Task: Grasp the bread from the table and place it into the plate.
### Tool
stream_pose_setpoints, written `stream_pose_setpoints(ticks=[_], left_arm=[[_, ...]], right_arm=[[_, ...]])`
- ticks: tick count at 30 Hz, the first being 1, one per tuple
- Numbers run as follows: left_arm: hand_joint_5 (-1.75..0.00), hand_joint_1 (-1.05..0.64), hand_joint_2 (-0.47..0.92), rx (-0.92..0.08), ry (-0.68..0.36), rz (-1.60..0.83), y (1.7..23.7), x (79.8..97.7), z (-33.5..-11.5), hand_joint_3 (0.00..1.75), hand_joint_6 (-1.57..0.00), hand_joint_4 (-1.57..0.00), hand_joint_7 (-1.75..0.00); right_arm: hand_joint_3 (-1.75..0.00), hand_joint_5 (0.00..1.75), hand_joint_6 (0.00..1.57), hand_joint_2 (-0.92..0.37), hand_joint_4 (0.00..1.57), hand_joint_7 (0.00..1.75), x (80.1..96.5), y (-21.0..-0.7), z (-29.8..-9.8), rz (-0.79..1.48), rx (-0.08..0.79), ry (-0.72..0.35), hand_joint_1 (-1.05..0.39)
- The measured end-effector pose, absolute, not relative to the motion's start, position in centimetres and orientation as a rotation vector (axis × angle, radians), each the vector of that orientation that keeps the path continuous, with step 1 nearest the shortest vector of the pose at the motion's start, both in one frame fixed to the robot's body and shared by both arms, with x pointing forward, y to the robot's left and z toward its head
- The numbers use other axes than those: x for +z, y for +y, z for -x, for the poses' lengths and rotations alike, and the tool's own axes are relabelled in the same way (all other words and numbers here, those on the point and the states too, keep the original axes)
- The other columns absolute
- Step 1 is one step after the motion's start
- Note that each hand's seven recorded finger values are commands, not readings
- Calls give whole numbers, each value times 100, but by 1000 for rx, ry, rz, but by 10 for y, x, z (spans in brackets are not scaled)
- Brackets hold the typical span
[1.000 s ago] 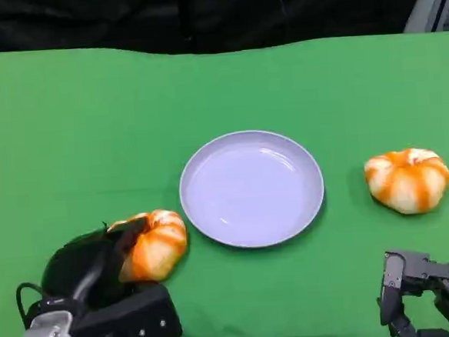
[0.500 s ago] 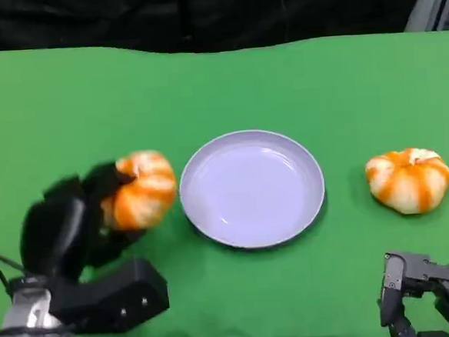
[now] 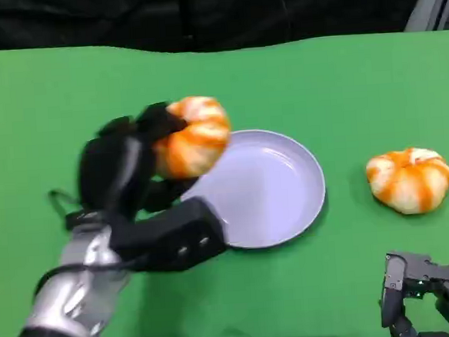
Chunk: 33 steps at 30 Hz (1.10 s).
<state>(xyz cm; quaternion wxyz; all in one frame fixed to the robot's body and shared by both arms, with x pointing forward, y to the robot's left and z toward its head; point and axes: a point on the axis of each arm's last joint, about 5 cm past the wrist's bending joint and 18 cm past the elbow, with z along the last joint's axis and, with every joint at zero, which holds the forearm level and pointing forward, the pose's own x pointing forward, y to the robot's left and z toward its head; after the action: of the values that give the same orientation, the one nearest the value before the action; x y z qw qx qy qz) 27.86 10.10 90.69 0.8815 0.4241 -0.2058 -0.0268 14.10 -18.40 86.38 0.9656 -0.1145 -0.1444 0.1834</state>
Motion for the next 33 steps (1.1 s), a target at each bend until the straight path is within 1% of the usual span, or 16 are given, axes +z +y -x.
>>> stream_pose_setpoints(ticks=[2, 4, 6, 10, 11, 12, 16, 17, 18, 19, 20, 21, 22, 26, 29, 33], left_arm=[[-169, -8, 87, -100, -423, -883, 91, 907, -283, 41, -73, -62, -135], [-153, -11, 91, -185, -386, -906, 80, 906, -289, 33, -79, -66, -115], [-148, -12, 92, -249, -355, -927, 70, 903, -292, 32, -82, -68, -109], [-150, -10, 92, -317, -308, -954, 58, 897, -295, 34, -74, -67, -119], [-134, -10, 92, -327, -301, -956, 56, 896, -296, 31, -77, -71, -104], [-128, -9, 92, -337, -291, -961, 55, 895, -296, 30, -80, -73, -97], [-130, -9, 92, -364, -237, -984, 53, 886, -294, 25, -81, -67, -90], [-103, -16, 92, -365, -230, -986, 53, 884, -293, 27, -83, -60, -66], [-90, -18, 92, -368, -230, -985, 54, 881, -292, 27, -86, -60, -53], [-59, -31, 92, -371, -234, -982, 54, 880, -292, 31, -80, -51, -32], [-26, -55, 92, -376, -240, -983, 54, 880, -291, 40, -63, -32, -13], [-13, -65, 92, -385, -243, -988, 54, 880, -291, 44, -53, -22, -7], [-5, -83, 92, -400, -244, -994, 56, 881, -292, 56, -32, -9, -3], [0, -102, 92, -480, -232, -1028, 61, 886, -294, 71, -4, 0, 0], [0, -105, 92, -532, -194, -1029, 64, 894, -294, 74, 0, 0, 0], [0, -105, 92, -562, -200, -1001, 73, 910, -292, 74, 0, 0, 0]], right_arm=[[-120, 175, 69, -55, 80, 166, 864, -184, -140, 231, 368, -290, -19], [-119, 175, 69, -56, 80, 166, 864, -184, -140, 232, 367, -291, -18], [-118, 175, 69, -57, 80, 166, 864, -184, -140, 231, 367, -295, -17], [-119, 175, 69, -57, 80, 166, 864, -183, -139, 229, 366, -297, -17], [-119, 175, 70, -57, 80, 166, 864, -183, -139, 228, 366, -296, -18], [-120, 175, 70, -57, 80, 166, 864, -183, -139, 227, 366, -297, -18], [-120, 175, 70, -56, 80, 165, 865, -182, -139, 225, 369, -303, -18], [-120, 175, 70, -56, 80, 165, 865, -182, -139, 224, 370, -302, -18], [-120, 175, 70, -56, 80, 166, 864, -182, -139, 224, 371, -301, -18], [-121, 175, 70, -56, 81, 166, 864, -182, -138, 223, 371, -300, -18], [-121, 175, 70, -56, 81, 166, 864, -181, -138, 223, 372, -300, -18], [-121, 175, 70, -55, 81, 166, 864, -181, -138, 222, 373, -301, -18], [-121, 175, 70, -55, 81, 166, 864, -181, -138, 222, 374, -301, -18], [-122, 175, 71, -54, 81, 165, 864, -180, -138, 220, 377, -301, -19], [-123, 175, 71, -54, 81, 164, 864, -179, -139, 220, 378, -303, -18], [-124, 175, 72, -54, 81, 164, 864, -178, -139, 219, 377, -301, -17]])
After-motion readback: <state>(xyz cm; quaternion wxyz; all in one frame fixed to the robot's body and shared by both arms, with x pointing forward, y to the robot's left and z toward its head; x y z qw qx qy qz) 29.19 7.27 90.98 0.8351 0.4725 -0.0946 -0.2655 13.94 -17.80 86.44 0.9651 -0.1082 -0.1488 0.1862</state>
